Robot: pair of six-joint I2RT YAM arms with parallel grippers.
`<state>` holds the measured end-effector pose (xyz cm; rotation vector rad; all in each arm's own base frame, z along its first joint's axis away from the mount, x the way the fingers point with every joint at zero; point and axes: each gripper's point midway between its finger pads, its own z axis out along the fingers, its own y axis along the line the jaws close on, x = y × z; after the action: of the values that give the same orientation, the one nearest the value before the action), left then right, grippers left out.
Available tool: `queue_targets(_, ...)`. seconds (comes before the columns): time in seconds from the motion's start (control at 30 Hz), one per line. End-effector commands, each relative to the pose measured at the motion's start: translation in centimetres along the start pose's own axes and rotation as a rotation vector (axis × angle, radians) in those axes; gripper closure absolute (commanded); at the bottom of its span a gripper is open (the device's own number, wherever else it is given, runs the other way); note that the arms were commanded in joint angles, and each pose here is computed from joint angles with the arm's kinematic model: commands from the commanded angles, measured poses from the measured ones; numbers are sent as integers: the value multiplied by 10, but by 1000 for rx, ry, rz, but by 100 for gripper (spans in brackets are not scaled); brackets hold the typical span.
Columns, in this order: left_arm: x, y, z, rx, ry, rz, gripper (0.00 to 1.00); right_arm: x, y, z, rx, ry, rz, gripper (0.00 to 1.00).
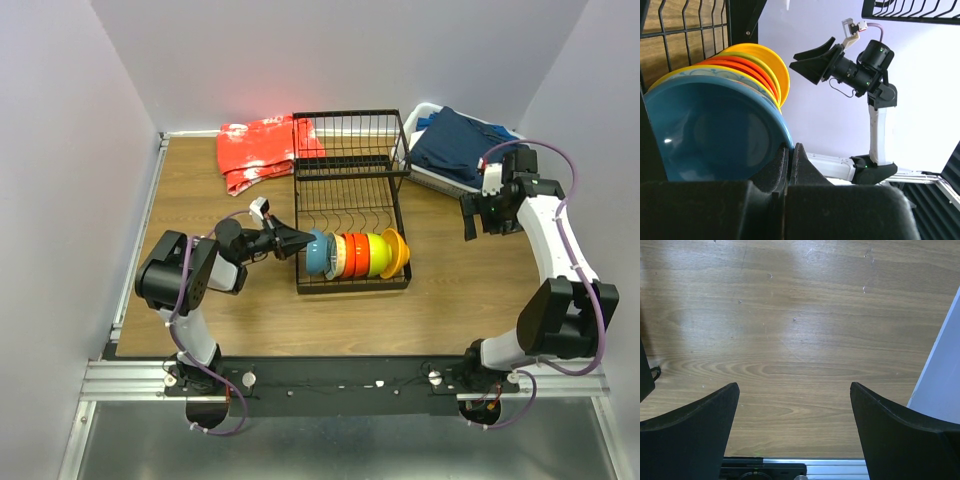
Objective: Load the bowls into the dish rack
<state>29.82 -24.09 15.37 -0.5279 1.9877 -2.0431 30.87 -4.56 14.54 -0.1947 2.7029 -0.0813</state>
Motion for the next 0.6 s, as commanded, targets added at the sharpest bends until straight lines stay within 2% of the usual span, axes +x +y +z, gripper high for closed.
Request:
queue_targets(0.0,11,-61,0,243,9,284,100,3,-5,1,13,30,-9,0)
queue_targets(0.2,13,-44,3,209,31,256,100,-2,-4,5,3,23,0,0)
queue_targets(0.33,16,-51,10,227,51,259,100,-4,-4,3,3,19,0,0)
queue_targets(0.57,22,-39,15,206,74,228,100,2,-1,6,-7,33,1,0)
